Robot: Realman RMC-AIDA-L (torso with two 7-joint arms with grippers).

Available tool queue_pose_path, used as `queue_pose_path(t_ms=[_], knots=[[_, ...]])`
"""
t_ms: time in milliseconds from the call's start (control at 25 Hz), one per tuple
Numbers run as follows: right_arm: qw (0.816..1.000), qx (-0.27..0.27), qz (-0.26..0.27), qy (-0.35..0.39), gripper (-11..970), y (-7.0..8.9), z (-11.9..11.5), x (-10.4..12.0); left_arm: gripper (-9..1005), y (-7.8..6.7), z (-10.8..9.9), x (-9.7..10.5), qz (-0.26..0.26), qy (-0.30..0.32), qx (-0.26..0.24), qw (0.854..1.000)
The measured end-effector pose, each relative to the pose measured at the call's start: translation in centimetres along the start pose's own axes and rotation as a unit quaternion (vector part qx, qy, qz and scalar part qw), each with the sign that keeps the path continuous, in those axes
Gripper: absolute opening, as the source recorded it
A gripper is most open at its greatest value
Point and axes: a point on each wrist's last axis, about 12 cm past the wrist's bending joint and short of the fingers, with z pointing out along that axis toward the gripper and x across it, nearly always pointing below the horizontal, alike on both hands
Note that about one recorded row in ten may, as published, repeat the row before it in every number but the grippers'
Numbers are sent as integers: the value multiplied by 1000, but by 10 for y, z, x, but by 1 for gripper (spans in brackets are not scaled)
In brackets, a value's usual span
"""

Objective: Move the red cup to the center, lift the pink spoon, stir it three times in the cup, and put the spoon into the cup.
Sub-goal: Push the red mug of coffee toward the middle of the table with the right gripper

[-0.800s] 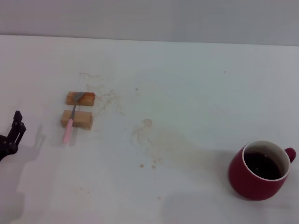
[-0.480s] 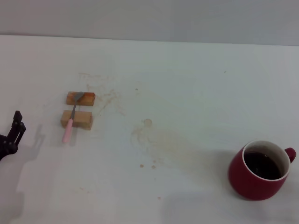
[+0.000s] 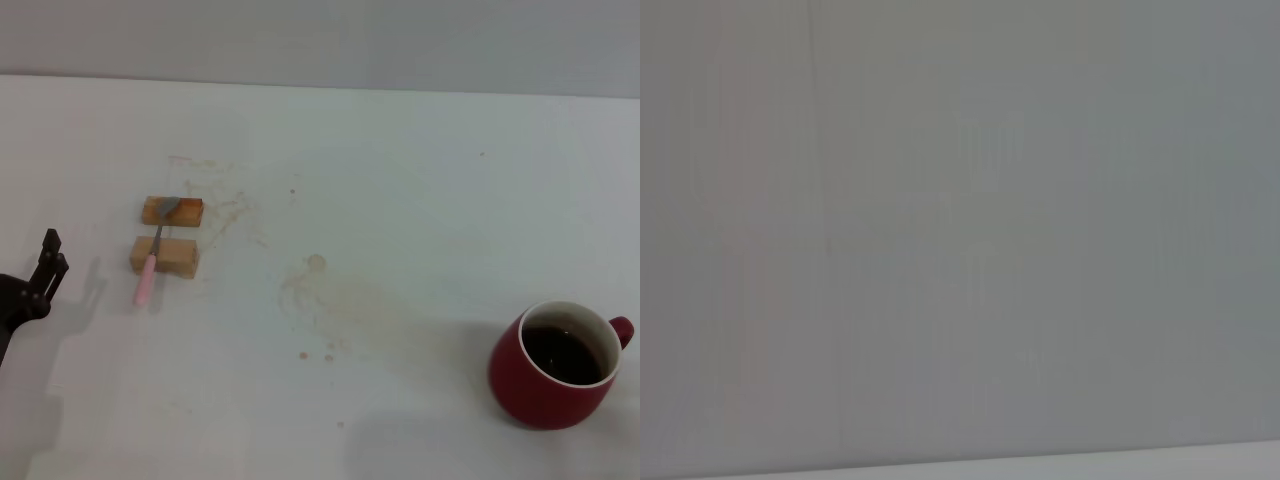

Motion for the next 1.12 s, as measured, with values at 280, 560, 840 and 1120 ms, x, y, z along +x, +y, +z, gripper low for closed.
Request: queue_pose_path(t_ms=[280, 560, 840, 1120], knots=[[999, -18, 15, 31, 0, 9, -5, 5, 807, 0, 5, 0, 1, 3, 1, 1000], [998, -33, 27, 52, -1, 18, -5, 8, 807, 1, 9, -1, 4, 2, 4, 1000], [994, -67, 38, 74, -1, 28, -5, 12, 807, 1, 10, -1, 5, 1, 4, 1000], [993, -80, 41, 82, -1, 32, -5, 14, 807, 1, 10, -2, 3, -2, 4, 1000]])
